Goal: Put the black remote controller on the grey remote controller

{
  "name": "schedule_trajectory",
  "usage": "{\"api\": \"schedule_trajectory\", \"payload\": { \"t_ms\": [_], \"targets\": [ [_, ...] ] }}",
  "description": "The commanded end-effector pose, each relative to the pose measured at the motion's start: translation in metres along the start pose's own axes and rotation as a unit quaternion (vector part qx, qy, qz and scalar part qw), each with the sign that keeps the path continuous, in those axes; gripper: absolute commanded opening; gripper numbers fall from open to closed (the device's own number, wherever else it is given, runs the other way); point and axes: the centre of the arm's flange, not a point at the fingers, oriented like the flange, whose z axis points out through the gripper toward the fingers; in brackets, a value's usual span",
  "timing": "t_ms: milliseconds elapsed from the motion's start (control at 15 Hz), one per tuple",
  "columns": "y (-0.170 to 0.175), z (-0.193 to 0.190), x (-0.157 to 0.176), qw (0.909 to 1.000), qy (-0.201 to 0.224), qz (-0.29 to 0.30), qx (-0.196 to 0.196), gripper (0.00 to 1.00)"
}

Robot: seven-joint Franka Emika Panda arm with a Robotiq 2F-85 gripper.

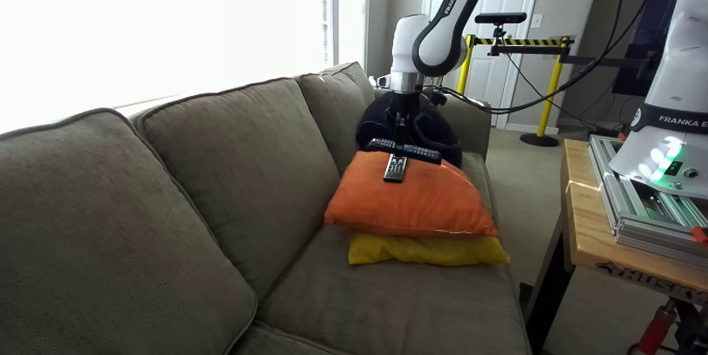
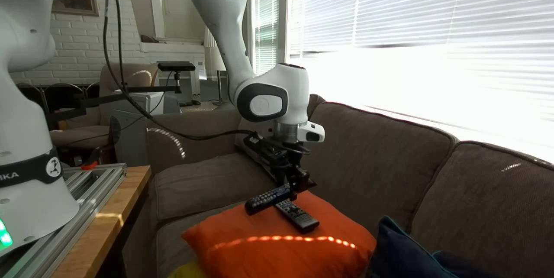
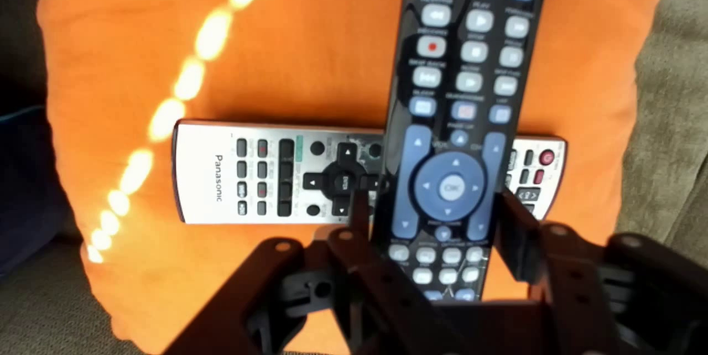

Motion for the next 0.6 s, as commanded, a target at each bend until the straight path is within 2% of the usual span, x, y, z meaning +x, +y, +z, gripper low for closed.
{"api": "schedule_trajectory", "payload": {
  "t_ms": [0, 533],
  "targets": [
    [0.009, 0.008, 0.0091, 0.9993, -0.002, -0.038, -0.004, 0.31],
    [0.017, 0.0141, 0.0149, 0.9988, 0.0, -0.047, -0.008, 0.31]
  ]
}}
